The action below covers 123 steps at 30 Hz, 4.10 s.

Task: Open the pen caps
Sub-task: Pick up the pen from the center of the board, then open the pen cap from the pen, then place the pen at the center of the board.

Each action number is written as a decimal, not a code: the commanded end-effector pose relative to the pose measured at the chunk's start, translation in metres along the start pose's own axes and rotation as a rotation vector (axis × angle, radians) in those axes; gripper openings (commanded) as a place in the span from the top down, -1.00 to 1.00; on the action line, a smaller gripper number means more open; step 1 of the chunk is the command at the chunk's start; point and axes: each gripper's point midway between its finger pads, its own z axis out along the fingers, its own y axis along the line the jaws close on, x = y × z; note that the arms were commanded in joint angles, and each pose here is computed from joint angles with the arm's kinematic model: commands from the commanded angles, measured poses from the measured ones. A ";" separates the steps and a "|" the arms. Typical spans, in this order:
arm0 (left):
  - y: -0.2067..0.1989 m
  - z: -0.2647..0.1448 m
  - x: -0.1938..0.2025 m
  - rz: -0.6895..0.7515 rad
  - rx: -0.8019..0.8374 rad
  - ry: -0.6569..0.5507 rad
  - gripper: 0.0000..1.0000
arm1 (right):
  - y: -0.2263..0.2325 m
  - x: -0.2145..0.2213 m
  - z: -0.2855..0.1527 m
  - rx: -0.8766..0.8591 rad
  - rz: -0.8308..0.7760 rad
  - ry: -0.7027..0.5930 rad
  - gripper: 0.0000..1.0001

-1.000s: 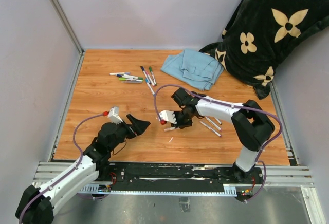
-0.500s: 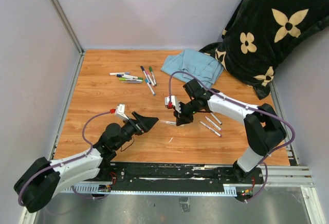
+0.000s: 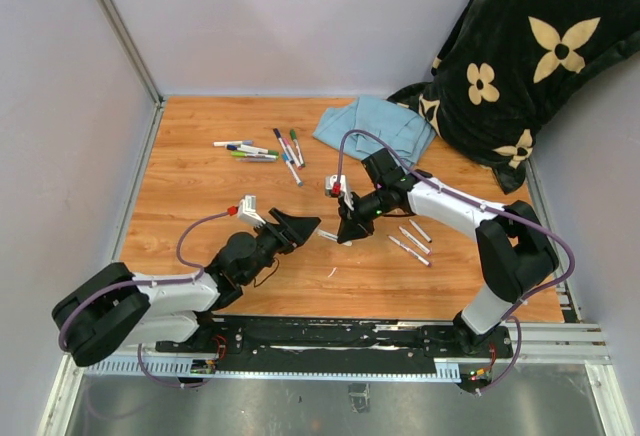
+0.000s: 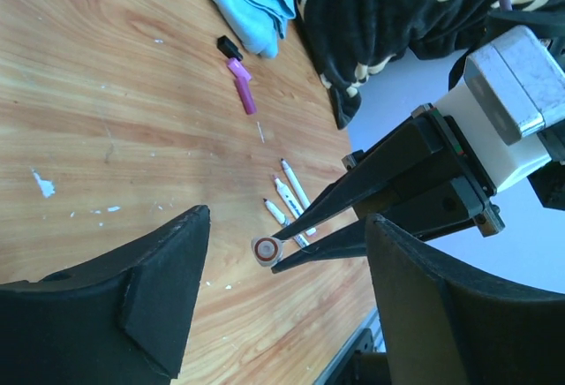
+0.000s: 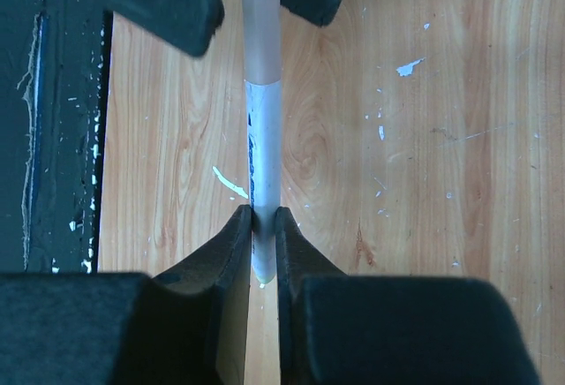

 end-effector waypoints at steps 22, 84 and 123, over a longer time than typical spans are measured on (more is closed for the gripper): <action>-0.018 0.019 0.010 -0.033 0.036 -0.008 0.99 | 0.011 -0.015 -0.007 -0.058 0.062 -0.088 0.46; 0.019 -0.039 -0.061 -0.033 0.019 -0.076 0.99 | 0.039 0.110 -0.069 0.249 0.201 0.426 0.90; 0.030 -0.042 -0.055 -0.058 -0.007 -0.072 0.99 | -0.003 0.163 -0.080 0.483 0.485 0.661 0.68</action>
